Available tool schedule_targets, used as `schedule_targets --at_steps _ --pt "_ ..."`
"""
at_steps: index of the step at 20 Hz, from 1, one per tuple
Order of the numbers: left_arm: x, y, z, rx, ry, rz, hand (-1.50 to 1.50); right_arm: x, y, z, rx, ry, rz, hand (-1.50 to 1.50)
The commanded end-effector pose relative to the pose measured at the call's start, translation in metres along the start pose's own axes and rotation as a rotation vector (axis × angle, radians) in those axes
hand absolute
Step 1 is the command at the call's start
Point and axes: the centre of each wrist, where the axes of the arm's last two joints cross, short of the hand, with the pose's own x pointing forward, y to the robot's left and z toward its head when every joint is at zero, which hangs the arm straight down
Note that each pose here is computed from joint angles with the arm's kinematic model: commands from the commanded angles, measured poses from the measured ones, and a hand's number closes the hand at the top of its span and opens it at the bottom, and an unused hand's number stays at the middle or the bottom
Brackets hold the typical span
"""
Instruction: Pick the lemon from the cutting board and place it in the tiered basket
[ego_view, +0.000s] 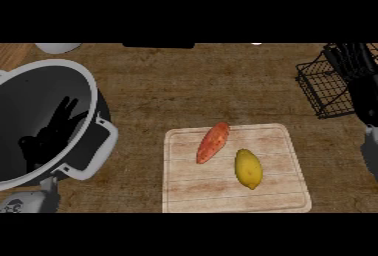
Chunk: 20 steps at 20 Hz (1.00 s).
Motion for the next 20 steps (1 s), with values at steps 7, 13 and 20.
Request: schedule_targets --at_steps 7,13,20 --pt "0.008 0.033 -0.002 0.044 -0.094 -0.196 0.00 0.013 0.008 0.027 -0.685 -0.131 -0.264 1.50" --pt "0.013 0.026 0.004 -0.001 -0.138 -0.291 0.00 -0.073 0.060 0.149 -0.866 0.539 0.050 -1.50" --pt "0.024 0.022 -0.006 -0.014 -0.177 -0.304 0.00 -0.027 0.073 0.196 -0.577 0.688 0.209 -1.50"
